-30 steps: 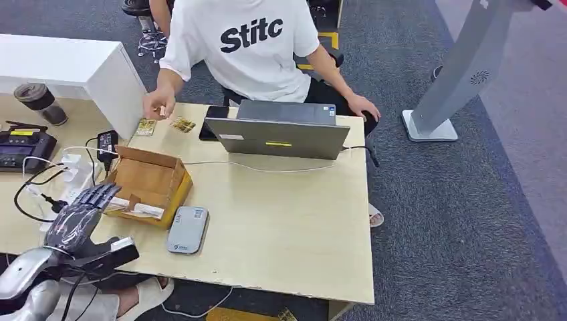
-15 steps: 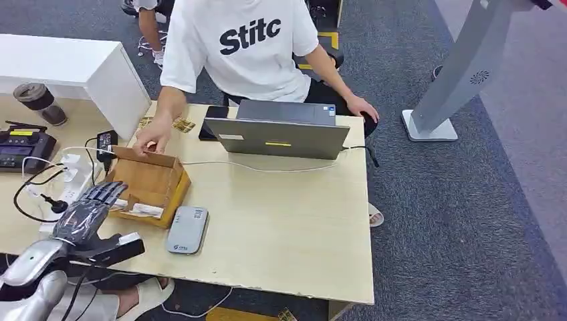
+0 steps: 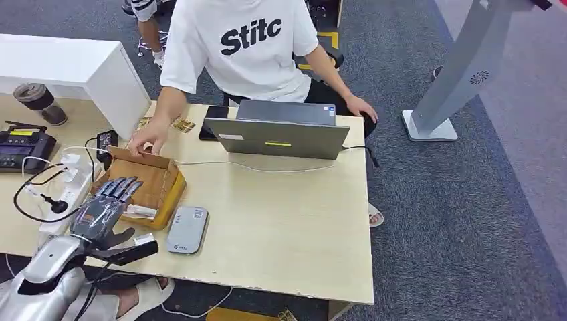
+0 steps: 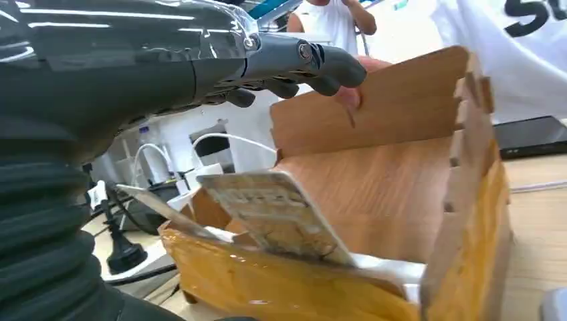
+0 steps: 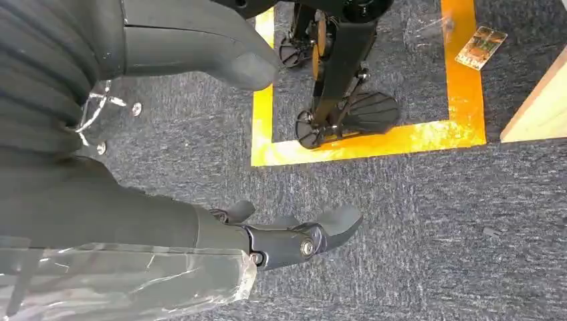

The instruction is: Pass the card to the sensor for recognition and then transmit it.

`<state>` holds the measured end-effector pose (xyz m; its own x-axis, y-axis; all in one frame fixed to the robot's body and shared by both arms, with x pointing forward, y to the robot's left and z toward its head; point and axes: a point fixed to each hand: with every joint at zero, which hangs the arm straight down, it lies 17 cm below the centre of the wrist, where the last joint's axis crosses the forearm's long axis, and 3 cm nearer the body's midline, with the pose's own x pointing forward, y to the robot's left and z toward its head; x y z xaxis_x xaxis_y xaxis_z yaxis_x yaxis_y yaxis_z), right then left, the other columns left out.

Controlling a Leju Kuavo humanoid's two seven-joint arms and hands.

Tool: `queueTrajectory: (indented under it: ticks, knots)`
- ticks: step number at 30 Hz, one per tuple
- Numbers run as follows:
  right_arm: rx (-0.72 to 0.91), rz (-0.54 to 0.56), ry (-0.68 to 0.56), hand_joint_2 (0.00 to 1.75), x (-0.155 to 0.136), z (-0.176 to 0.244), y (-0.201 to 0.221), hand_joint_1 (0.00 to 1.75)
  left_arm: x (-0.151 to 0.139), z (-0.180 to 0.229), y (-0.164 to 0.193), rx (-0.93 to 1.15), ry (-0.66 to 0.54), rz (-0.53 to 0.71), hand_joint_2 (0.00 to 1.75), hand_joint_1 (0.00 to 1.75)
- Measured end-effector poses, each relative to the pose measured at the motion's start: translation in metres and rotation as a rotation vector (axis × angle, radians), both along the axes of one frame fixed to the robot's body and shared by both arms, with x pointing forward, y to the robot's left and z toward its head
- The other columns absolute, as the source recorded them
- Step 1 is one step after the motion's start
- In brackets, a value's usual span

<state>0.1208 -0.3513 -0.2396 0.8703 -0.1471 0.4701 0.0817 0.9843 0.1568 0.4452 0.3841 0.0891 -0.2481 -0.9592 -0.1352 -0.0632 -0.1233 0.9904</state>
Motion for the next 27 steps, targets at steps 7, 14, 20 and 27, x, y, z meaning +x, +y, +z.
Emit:
queueTrajectory:
  ticks: [7, 14, 20, 27]
  knots:
    - [-0.007, 0.014, 0.003, 1.75, 0.000, 0.000, -0.003, 0.00, 0.006, 0.004, -0.006, -0.011, -0.009, -0.005, 1.75, 1.61]
    - [-0.006, 0.020, 0.004, 1.75, -0.001, 0.000, -0.002, 0.00, 0.012, -0.009, -0.001, -0.023, 0.079, 0.014, 1.75, 1.52]
    - [-0.011, 0.027, 0.010, 1.75, -0.002, 0.000, -0.006, 0.00, 0.024, -0.009, 0.028, 0.037, 0.165, 0.044, 1.75, 1.52]
    - [-0.013, 0.027, 0.011, 1.75, -0.002, 0.000, -0.006, 0.00, 0.026, -0.011, 0.034, 0.057, 0.190, 0.046, 1.75, 1.68]
